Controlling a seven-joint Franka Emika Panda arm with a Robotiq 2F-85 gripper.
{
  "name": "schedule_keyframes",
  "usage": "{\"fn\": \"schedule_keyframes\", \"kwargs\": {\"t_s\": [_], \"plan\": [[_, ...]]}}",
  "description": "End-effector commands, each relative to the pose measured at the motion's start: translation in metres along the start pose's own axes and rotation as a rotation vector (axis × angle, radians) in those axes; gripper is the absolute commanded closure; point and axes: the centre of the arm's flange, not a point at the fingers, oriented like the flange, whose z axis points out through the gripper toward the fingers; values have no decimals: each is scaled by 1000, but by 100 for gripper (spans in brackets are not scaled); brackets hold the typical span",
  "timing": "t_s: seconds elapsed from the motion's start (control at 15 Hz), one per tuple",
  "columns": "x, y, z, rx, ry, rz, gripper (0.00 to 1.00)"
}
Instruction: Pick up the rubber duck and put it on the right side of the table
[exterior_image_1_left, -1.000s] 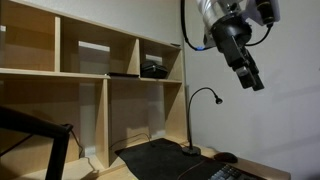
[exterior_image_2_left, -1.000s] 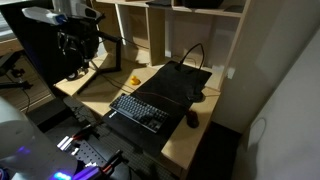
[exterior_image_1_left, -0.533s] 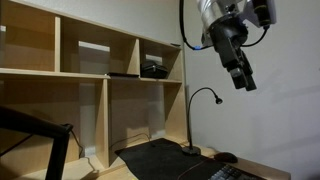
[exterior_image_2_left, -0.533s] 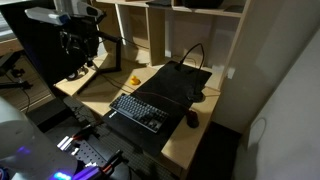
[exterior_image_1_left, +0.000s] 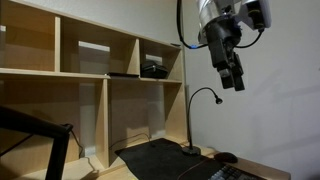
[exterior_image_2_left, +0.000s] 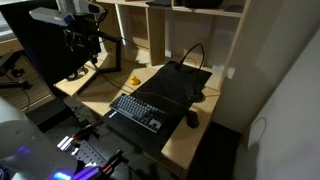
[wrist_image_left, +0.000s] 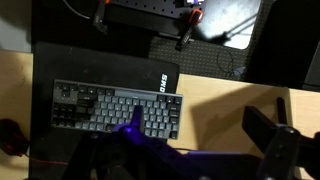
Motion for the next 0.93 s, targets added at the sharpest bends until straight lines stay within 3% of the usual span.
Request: {"fn": "schedule_keyframes", "kwargs": {"t_s": [0.0,0.13,0.4,0.87], "plan": [[-2,1,-2,-10,-43,-5,0],[-5,0,-1,-9,-64,14,0],[-1,-5,1,72,-10,20,0],[-2,-6,1,58,-22,22,0]]}}
